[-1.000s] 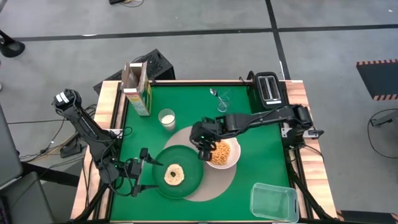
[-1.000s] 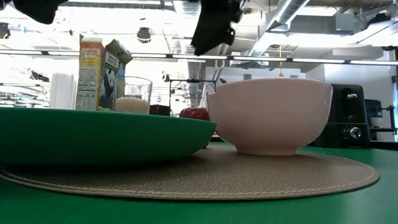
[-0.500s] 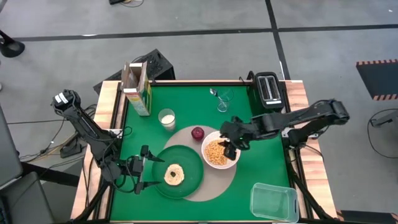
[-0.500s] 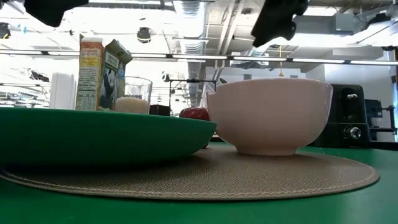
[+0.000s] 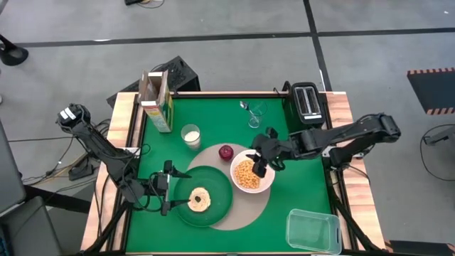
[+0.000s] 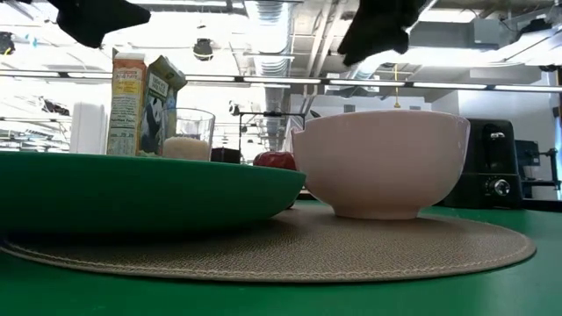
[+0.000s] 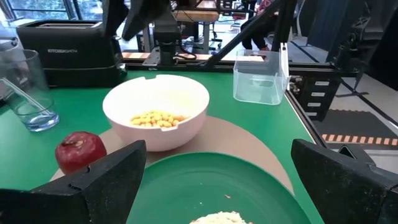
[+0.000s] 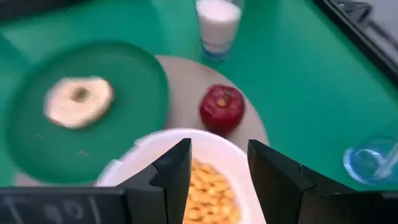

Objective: Arrange a breakfast setting
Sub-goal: Put the blue spoon to the right of the white bowl

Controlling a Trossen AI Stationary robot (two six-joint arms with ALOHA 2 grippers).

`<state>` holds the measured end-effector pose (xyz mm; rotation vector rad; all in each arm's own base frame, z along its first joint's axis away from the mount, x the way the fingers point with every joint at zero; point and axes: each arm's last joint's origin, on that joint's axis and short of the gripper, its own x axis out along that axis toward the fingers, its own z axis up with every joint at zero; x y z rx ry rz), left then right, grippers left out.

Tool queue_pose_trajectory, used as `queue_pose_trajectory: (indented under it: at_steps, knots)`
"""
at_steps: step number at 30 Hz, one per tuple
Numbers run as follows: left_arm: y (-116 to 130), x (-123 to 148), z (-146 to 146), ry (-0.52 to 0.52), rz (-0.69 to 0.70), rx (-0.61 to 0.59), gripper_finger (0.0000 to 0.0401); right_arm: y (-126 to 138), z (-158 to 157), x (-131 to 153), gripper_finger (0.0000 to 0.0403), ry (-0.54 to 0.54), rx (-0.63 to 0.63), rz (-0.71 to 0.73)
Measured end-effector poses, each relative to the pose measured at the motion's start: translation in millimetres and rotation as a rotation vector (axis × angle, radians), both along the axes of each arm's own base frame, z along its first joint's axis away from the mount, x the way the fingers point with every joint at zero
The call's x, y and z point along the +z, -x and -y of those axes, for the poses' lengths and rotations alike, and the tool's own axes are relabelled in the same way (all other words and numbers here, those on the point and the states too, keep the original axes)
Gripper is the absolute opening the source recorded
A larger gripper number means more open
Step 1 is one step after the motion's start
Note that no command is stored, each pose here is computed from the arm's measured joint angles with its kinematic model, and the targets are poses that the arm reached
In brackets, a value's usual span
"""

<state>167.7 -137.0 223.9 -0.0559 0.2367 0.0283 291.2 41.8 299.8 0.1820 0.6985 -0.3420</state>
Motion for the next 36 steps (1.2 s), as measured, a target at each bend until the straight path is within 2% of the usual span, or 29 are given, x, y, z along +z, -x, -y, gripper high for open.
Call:
queue_pose_trajectory:
  at_steps: [6,10,17,26,32,36]
  knots:
    - [-0.9,-0.2,-1.1,-0.006,-0.003,0.001,0.0387,-23.5,24.5,-18.2,0.0185,0.136,-0.051,-0.034]
    - [-0.8,-0.5,-1.1,-0.008,-0.005,0.0,0.0387,-35.7,45.7,-27.8,0.0185,0.273,-0.112,-0.065]
    - [-0.8,-0.9,-1.2,-0.022,-0.009,-0.001,0.0387,-41.4,70.2,-30.3,0.0185,0.508,-0.237,-0.126]
    - [-0.6,-1.5,-1.4,-0.046,-0.015,-0.006,0.0387,-46.7,102.6,-37.8,0.0185,0.557,-0.297,-0.175]
    - [-0.5,-1.8,-1.4,-0.047,-0.016,-0.006,0.0387,-55.4,116.9,-58.3,0.0185,0.59,-0.292,-0.253]
    - [-0.5,-2.0,-1.5,-0.054,-0.019,-0.007,0.0387,-60.1,125.2,-68.9,0.0185,0.65,-0.349,-0.298]
